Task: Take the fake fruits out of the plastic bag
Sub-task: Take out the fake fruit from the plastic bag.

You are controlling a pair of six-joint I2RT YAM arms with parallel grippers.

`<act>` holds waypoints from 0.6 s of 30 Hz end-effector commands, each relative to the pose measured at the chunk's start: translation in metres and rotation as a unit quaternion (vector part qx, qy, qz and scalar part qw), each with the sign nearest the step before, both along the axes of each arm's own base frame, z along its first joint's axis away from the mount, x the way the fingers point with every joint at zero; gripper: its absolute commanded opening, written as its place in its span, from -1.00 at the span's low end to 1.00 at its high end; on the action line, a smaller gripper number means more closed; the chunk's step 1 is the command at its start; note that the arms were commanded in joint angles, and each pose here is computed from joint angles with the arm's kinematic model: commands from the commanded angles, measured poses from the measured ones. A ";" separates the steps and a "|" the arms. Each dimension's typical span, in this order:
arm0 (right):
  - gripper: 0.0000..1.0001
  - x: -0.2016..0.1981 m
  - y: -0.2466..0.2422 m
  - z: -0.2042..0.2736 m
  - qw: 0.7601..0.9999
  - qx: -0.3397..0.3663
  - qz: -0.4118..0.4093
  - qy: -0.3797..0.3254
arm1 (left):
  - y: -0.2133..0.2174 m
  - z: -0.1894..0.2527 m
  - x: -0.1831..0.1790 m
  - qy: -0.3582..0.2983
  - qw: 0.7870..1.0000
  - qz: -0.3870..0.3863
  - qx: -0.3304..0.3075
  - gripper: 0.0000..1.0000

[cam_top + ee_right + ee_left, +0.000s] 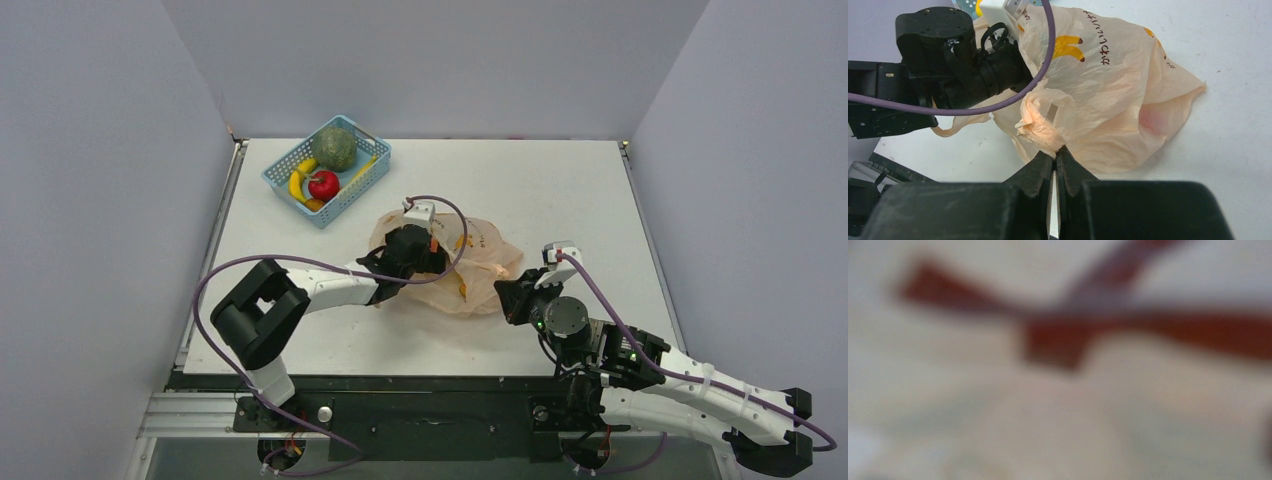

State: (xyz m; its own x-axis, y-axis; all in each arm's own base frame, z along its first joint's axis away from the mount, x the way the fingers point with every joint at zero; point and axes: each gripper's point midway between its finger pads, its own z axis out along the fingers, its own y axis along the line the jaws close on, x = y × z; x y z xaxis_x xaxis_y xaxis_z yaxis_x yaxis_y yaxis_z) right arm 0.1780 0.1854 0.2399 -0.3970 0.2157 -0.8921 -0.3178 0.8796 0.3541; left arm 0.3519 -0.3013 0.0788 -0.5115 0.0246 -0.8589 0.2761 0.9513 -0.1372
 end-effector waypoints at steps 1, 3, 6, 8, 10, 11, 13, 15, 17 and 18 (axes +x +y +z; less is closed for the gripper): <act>-1.00 0.001 0.003 0.003 1.000 0.013 -0.001 -0.005 | -0.007 0.007 0.016 -0.019 0.999 0.020 0.024 0.79; -1.00 0.001 0.003 0.004 1.000 0.013 -0.001 -0.006 | -0.010 0.001 0.019 -0.008 0.999 0.023 0.028 0.78; -1.00 0.001 0.001 0.004 1.000 0.014 -0.003 -0.006 | -0.012 -0.011 0.020 0.005 0.999 0.024 0.034 0.72; -1.00 0.001 -0.001 0.003 1.000 0.014 -0.005 -0.007 | -0.012 -0.016 0.020 0.011 0.999 0.023 0.039 0.64; -1.00 0.001 -0.003 0.003 1.000 0.014 -0.009 -0.008 | -0.013 -0.020 0.019 0.015 0.999 0.020 0.044 0.55; -1.00 0.001 -0.003 0.003 1.000 0.015 -0.011 -0.008 | -0.012 -0.022 0.019 0.017 0.999 0.019 0.046 0.49; -1.00 0.002 -0.004 0.001 1.000 0.013 -0.013 -0.008 | -0.011 -0.024 0.018 0.022 0.998 0.015 0.050 0.30; -1.00 0.003 -0.004 -0.002 1.000 0.009 -0.017 -0.007 | -0.015 -0.015 0.015 0.021 0.999 0.001 0.039 0.15; -1.00 0.004 -0.005 -0.005 1.000 0.002 -0.021 -0.006 | -0.020 -0.002 0.010 0.022 0.999 -0.017 0.020 -0.06; -1.00 0.005 -0.005 -0.006 1.000 0.000 -0.024 -0.006 | -0.025 0.003 0.005 0.027 0.999 -0.032 0.009 -0.18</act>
State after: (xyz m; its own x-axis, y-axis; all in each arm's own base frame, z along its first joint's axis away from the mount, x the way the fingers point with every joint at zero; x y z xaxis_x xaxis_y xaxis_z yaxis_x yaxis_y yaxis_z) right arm 0.1786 0.1819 0.2365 -0.3901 0.2217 -0.8937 -0.3085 0.8830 0.3537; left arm 0.3617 -0.3120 0.0489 -0.5608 0.0981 -0.8221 0.2602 0.9635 -0.0626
